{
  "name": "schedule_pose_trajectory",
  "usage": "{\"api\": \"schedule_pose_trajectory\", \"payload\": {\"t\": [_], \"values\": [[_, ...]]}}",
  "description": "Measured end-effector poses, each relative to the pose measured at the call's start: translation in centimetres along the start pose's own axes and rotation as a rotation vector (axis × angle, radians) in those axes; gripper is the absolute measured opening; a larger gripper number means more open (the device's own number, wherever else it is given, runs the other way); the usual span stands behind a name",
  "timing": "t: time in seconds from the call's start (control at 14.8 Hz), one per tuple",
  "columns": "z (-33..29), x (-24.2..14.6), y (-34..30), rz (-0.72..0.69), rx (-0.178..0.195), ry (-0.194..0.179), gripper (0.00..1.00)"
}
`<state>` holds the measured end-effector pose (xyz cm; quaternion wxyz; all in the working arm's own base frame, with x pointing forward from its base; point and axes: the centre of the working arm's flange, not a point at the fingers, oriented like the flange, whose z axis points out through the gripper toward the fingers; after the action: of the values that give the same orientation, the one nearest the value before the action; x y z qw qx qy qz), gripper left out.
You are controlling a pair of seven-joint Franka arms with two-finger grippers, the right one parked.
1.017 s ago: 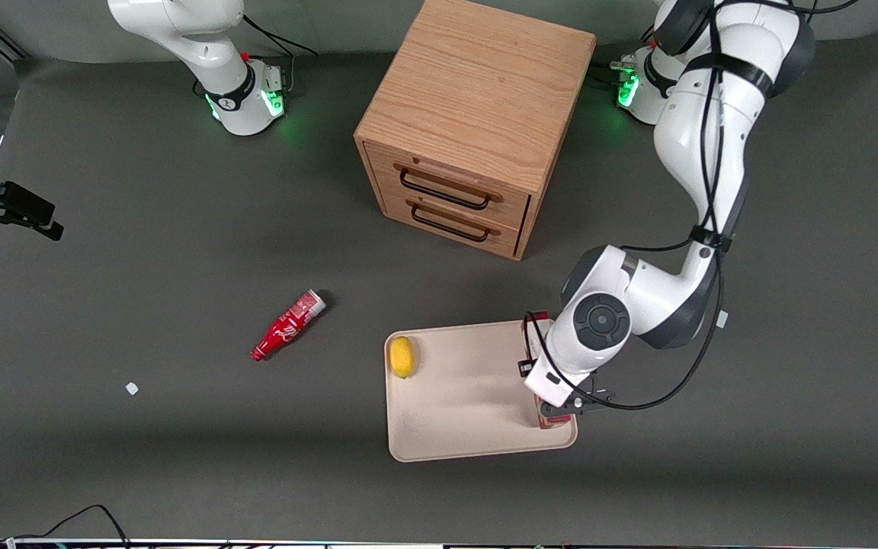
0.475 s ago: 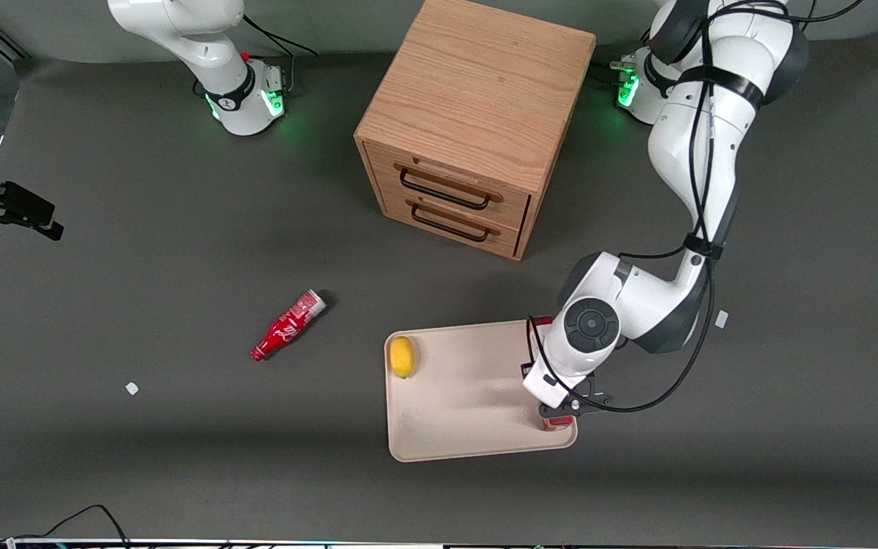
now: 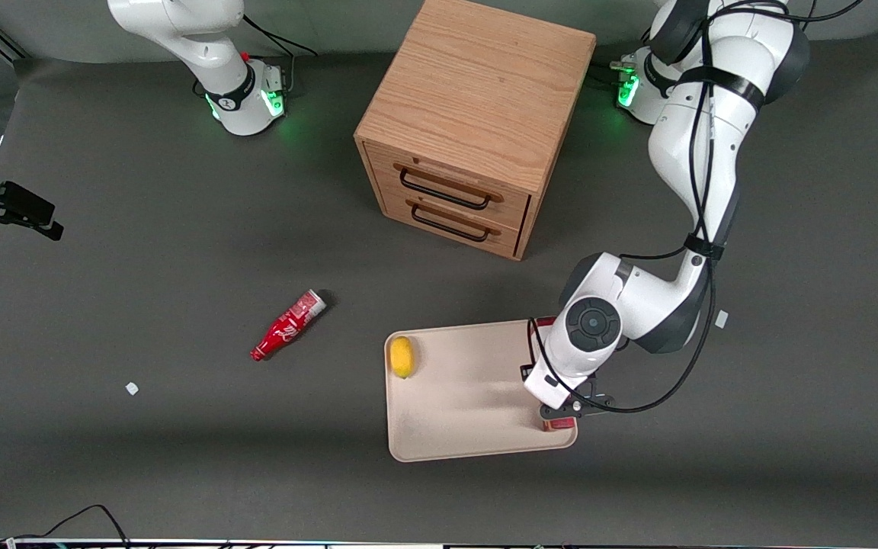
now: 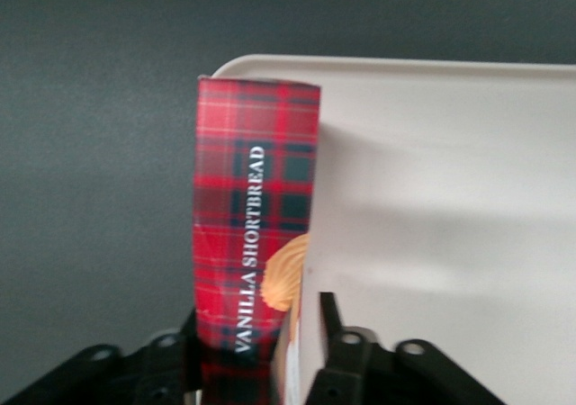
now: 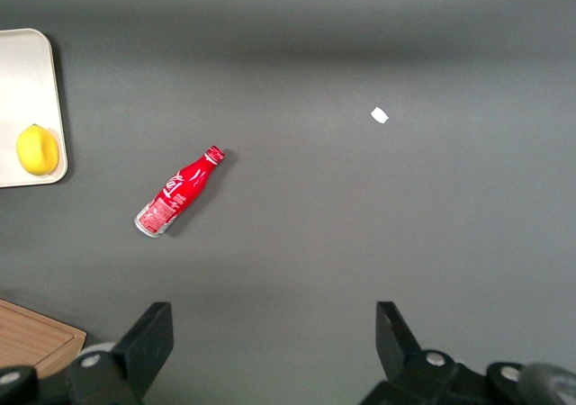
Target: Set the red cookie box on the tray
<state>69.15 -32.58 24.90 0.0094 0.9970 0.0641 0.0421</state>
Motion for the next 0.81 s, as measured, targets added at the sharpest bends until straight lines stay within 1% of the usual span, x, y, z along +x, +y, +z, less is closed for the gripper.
{"api": "schedule_pose_trajectory", "payload": {"t": [0.07,0.14,0.2,0.27,0.47,0.54,0.61,0.68,0.75,0.81], "values": [[-0.6,0.0,0.1,0.001,-0.006,0.011,0.7],[-1.6,0.1,0.0,0.001,-0.011,0.022,0.83],[-3.0,0.3,-0.1,-0.003,-0.017,0.037,0.93],[-4.7,0.6,-0.5,-0.01,-0.023,0.052,0.99],[-10.0,1.6,-3.6,-0.008,-0.022,0.103,1.0],[-11.8,2.1,-5.3,0.004,-0.021,0.111,1.0],[-13.6,2.5,-7.3,0.002,-0.035,0.106,1.0],[-15.4,2.7,-9.5,-0.007,-0.059,0.085,1.0],[-17.2,2.7,-11.7,-0.014,-0.074,0.053,1.0],[-19.0,2.6,-13.9,-0.021,-0.073,0.022,1.0]]}}
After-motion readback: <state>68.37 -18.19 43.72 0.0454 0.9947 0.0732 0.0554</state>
